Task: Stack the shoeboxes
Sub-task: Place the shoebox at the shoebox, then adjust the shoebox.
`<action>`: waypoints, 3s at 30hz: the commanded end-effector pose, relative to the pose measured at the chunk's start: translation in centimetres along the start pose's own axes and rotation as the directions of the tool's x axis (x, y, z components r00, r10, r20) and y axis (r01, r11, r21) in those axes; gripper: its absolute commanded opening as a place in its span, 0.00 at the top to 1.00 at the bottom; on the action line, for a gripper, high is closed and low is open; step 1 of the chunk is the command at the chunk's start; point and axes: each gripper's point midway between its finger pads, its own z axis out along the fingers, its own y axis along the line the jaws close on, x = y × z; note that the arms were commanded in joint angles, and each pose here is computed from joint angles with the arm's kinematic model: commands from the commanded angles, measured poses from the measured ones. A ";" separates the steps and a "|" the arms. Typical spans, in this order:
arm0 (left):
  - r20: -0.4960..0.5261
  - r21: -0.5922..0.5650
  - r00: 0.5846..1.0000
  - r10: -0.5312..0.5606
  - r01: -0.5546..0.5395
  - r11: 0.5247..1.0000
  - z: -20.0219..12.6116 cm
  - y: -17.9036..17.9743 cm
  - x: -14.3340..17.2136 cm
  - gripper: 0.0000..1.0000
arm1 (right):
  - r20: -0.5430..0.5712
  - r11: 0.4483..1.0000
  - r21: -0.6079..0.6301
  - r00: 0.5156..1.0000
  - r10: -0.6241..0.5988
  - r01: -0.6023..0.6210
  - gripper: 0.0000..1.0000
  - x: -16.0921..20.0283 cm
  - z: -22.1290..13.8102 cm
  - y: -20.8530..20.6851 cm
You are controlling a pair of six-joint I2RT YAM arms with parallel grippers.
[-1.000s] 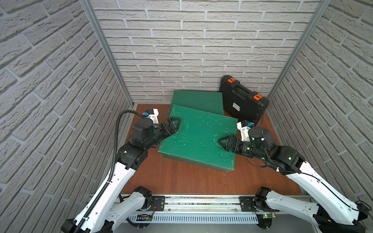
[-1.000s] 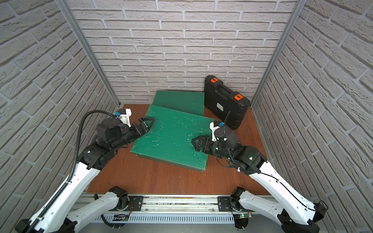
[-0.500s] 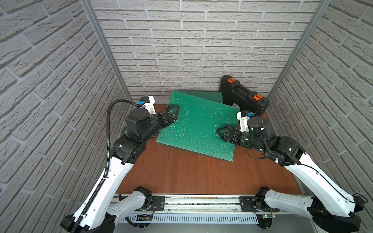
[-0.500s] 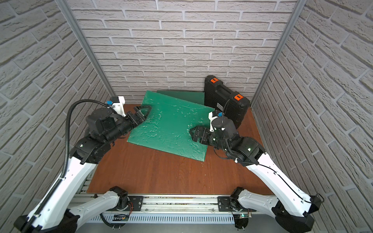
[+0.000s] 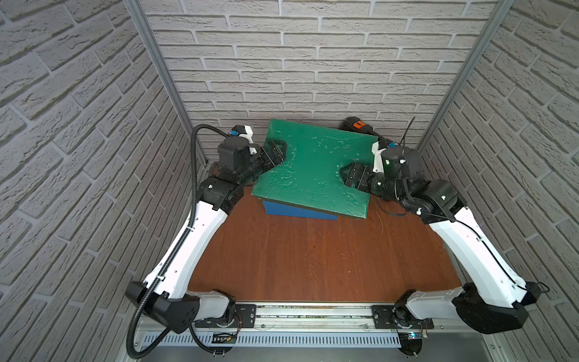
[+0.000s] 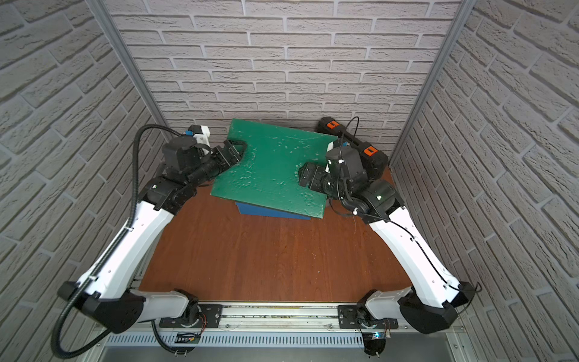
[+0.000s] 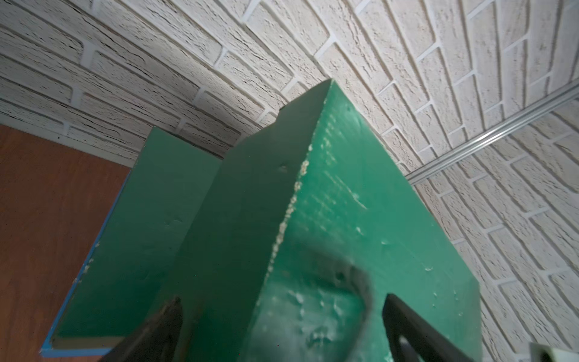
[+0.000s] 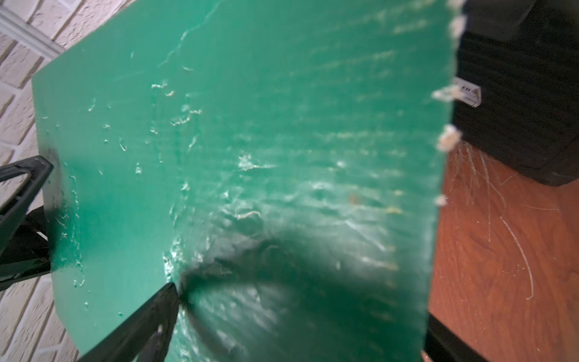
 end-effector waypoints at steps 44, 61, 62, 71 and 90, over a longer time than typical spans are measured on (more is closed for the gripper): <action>0.197 0.003 0.958 0.207 -0.212 0.977 -2.9 1.1 -10.2 0.02 | 0.177 0.989 -0.092 0.979 -0.098 0.116 0.00 -10.9 1.5 -1.0; 0.130 -0.018 0.942 0.310 -0.311 0.950 -8.8 8.8 2.7 0.02 | 0.206 0.965 -0.205 0.972 -0.117 0.160 0.00 1.3 -4.1 -5.6; 0.119 -0.023 0.944 0.308 -0.307 0.951 -8.4 9.3 3.1 0.02 | 0.187 0.965 -0.209 0.975 -0.121 0.160 0.00 1.8 -3.7 -5.7; 0.043 -0.038 0.960 0.276 -0.275 0.961 -5.3 11.0 4.0 0.02 | 0.077 0.963 -0.196 0.982 -0.172 0.184 0.00 4.8 -0.5 -5.7; 0.024 -0.132 0.948 0.318 -0.312 0.941 -2.4 11.5 0.6 0.02 | 0.008 0.986 -0.025 0.986 -0.166 0.167 0.00 3.7 6.5 -7.1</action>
